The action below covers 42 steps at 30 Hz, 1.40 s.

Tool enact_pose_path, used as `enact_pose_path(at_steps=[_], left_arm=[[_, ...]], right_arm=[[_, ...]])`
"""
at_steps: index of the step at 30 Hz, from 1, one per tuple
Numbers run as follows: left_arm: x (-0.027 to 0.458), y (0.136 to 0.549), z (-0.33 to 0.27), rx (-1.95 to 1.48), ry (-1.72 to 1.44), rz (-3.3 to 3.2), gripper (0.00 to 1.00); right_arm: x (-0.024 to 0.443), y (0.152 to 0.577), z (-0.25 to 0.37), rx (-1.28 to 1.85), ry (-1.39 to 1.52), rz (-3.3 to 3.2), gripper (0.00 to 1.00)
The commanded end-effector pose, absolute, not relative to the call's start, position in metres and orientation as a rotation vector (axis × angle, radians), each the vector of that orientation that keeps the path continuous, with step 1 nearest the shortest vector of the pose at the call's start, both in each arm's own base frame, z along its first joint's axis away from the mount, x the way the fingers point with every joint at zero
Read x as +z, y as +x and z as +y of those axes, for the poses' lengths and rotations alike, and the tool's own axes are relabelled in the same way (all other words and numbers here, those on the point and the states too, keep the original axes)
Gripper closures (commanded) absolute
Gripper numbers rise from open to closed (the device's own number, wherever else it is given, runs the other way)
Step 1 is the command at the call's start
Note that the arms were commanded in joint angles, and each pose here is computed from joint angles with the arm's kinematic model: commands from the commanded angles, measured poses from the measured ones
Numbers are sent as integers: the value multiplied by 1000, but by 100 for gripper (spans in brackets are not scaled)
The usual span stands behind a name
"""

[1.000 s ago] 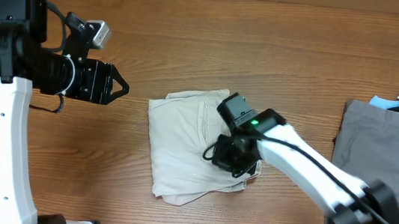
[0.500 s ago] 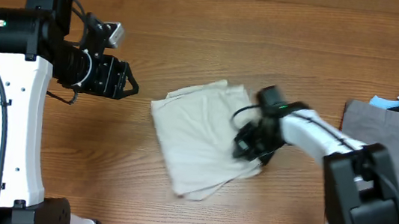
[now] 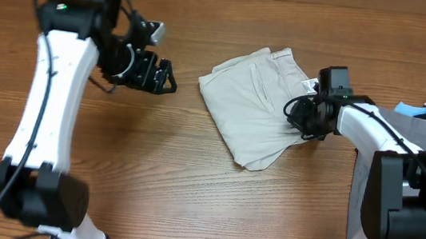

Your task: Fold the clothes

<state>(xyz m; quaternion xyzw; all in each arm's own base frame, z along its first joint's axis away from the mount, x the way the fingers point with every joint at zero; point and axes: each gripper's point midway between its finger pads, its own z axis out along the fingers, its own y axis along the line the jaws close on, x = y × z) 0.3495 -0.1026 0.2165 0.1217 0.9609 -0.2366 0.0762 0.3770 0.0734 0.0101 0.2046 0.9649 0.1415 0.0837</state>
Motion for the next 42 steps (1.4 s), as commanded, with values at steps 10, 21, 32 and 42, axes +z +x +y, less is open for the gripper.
enact_pose_path(at_steps=[10, 21, 32, 42], left_arm=[[173, 354, -110, -850, 290, 3017, 30], [191, 340, -101, -819, 267, 3029, 29], [191, 329, -100, -825, 310, 3059, 32], [187, 350, -100, -751, 306, 2999, 11]], right_arm=[[109, 373, 156, 783, 204, 2829, 96], [12, 339, 238, 670, 299, 3044, 96], [-22, 247, 165, 90, 475, 3473, 96], [16, 249, 116, -334, 297, 3343, 96]])
